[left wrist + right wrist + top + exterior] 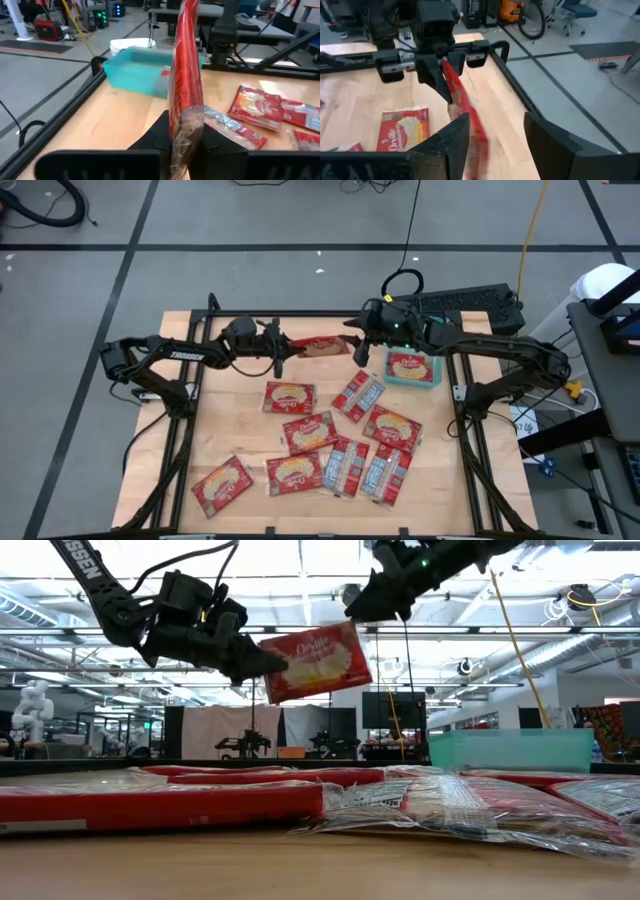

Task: Sort popcorn bags into baskets
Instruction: Put the red popcorn bag into the green bin

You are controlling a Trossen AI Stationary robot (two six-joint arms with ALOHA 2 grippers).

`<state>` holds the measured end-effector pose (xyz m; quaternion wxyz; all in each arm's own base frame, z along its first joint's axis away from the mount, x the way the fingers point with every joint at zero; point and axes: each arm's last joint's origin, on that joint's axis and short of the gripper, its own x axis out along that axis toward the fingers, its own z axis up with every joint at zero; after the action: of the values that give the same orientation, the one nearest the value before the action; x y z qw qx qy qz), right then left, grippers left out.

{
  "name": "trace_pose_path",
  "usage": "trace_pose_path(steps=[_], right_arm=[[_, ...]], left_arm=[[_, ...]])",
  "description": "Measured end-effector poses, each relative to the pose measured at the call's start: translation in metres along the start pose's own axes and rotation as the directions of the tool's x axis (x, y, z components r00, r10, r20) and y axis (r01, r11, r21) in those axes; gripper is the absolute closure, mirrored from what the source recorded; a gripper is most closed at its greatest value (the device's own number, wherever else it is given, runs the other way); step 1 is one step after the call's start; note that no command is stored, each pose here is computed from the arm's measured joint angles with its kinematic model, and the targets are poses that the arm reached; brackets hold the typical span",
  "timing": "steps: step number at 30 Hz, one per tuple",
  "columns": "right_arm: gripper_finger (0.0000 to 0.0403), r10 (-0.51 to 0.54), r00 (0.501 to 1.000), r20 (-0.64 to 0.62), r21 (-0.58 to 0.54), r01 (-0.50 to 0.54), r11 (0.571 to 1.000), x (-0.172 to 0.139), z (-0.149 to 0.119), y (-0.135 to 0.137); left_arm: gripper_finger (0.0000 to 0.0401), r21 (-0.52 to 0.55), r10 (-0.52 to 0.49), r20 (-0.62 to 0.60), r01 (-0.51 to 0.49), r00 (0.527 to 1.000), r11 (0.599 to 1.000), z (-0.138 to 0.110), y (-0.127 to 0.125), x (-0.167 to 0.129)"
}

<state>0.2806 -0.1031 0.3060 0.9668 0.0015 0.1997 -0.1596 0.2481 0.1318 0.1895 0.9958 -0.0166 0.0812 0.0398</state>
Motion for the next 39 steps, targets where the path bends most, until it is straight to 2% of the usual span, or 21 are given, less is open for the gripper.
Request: trace_pose_path(steps=[4, 8, 16, 23, 27, 31, 35, 39], right_arm=[[0.0235, 0.075, 0.995, -0.066, -0.007, -0.075, 0.997, 0.009, -0.01, -0.002], [0.0235, 0.143, 0.982, -0.12, 0.008, -0.144, 0.99, 0.024, -0.022, 0.0], [0.0234, 0.148, 0.972, -0.182, 0.03, -0.145, 0.989, 0.035, -0.033, 0.0], [0.0202, 0.158, 0.94, -0.303, 0.043, -0.153, 0.987, 0.032, -0.044, 0.001], [0.0187, 0.154, 0.95, -0.271, 0.029, -0.152, 0.988, 0.035, -0.051, 0.002], [0.019, 0.147, 0.97, -0.193, 0.009, -0.148, 0.989, 0.039, -0.062, 0.002], [0.0219, 0.143, 0.981, -0.131, -0.012, -0.146, 0.989, 0.041, -0.076, 0.003], [0.0261, 0.143, 0.983, -0.117, -0.015, -0.146, 0.989, 0.042, -0.08, 0.004]], left_arm=[[0.0357, 0.02, -0.012, -0.029, 0.013, 1.0, 1.0, -0.003, -0.003, 0.001], [0.0376, 0.007, -0.014, -0.044, 0.014, 0.999, 1.0, -0.004, -0.003, 0.001], [0.0379, -0.014, -0.005, -0.066, 0.004, 0.998, 1.0, -0.007, -0.001, 0.0], [0.0372, -0.001, -0.007, 0.011, 0.007, 1.0, 1.0, 0.001, -0.001, 0.0], [0.0382, 0.004, -0.048, 0.035, 0.048, 0.998, 0.999, 0.004, -0.003, 0.0], [0.0379, 0.01, -0.066, 0.049, 0.066, 0.997, 0.998, 0.005, -0.006, 0.002], [0.0367, 0.013, -0.084, 0.064, 0.084, 0.994, 0.996, 0.007, -0.01, 0.003], [0.0371, 0.022, -0.089, 0.081, 0.087, 0.993, 0.996, 0.009, -0.012, 0.004]])
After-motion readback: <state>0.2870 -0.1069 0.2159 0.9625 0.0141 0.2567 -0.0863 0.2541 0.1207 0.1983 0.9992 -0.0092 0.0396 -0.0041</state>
